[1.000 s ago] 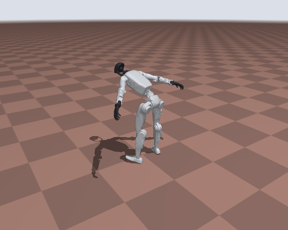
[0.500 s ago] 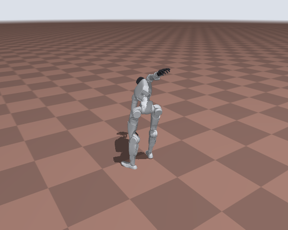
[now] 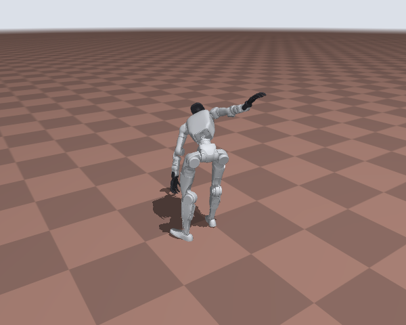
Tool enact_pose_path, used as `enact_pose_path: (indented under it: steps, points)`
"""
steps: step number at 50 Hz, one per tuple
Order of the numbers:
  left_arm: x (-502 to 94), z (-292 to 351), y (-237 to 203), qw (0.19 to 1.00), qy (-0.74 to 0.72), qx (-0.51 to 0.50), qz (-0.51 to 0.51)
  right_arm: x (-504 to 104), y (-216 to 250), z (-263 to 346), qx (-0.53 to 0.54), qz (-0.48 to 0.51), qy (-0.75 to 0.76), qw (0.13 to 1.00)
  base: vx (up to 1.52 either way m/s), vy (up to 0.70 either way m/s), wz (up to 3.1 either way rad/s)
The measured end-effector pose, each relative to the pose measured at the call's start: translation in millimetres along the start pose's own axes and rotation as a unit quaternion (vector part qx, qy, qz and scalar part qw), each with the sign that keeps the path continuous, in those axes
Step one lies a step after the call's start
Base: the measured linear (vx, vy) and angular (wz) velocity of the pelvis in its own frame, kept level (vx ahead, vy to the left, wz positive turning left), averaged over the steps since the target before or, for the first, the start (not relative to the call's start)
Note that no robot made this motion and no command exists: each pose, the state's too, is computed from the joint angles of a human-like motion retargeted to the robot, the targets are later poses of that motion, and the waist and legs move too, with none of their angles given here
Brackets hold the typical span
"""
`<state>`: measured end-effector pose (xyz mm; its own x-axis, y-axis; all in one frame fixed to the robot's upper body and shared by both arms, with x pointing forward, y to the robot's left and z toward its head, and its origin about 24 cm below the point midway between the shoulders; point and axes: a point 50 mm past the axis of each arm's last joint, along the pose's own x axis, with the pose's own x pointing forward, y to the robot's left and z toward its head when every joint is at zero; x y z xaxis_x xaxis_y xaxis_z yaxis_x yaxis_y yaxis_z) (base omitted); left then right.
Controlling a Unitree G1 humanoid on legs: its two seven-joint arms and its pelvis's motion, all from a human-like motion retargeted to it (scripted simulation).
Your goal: In place motions
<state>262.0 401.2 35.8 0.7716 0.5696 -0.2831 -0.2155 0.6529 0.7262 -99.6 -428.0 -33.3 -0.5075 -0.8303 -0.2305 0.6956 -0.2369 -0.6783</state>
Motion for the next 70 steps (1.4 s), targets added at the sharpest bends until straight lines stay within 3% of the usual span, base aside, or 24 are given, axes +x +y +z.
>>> enact_pose_path:
  steps: [5, 10, 14, 17, 23, 31, 36, 41, 45, 55, 70]
  points:
    - [-50, -101, -57, 0.985, 0.14, 0.035, -0.094, 4, 14, 40, -0.072, 0.069, -0.07, 0.993, 0.09, -0.09, 1.12]
    - [-142, -206, -74, 0.934, 0.318, 0.027, -0.16, -10, 53, 44, -0.298, 0.314, -0.062, 0.899, 0.12, -0.01, 0.97]
    - [-199, -251, -64, 0.899, 0.412, 0.011, -0.152, -11, 58, 54, -0.416, 0.293, -0.124, 0.852, 0.08, 0.05, 1.15]
    - [-216, -266, -40, 0.888, 0.445, 0.001, -0.116, -11, 59, 56, -0.439, 0.271, -0.151, 0.843, 0.01, 0.02, 1.68]
    - [-239, -283, 17, 0.873, 0.483, 0.045, -0.06, -13, 64, 73, -0.383, 0.278, -0.178, 0.863, -0.01, -0.06, 1.83]
    - [-282, -299, 14, 0.854, 0.52, -0.014, -0.021, -18, 63, 147, -0.306, 0.214, -0.281, 0.884, -0.04, -0.01, 1.38]
    - [-301, -304, -9, 0.826, 0.557, -0.086, 0.02, -22, 60, 180, -0.224, 0.216, -0.287, 0.906, -0.06, -0.23, 0.89]
    - [-275, -289, -45, 0.807, 0.531, -0.24, 0.096, -41, 76, 202, -0.097, 0.264, -0.28, 0.918, 0.01, -0.29, 0.36]
    - [-251, -277, -57, 0.8, 0.503, -0.285, 0.161, -61, 88, 227, -0.048, 0.301, -0.299, 0.904, 0.06, -0.27, 0.13]
    - [-222, -256, -81, 0.735, 0.499, -0.401, 0.223, -103, 98, 283, -0.03, 0.333, -0.373, 0.866, 0.02, -0.03, -0.06]
    - [-187, -236, -83, 0.712, 0.467, -0.46, 0.251, -132, 122, 282, -0.08, 0.356, -0.405, 0.839, -0.02, 0.02, -0.08]
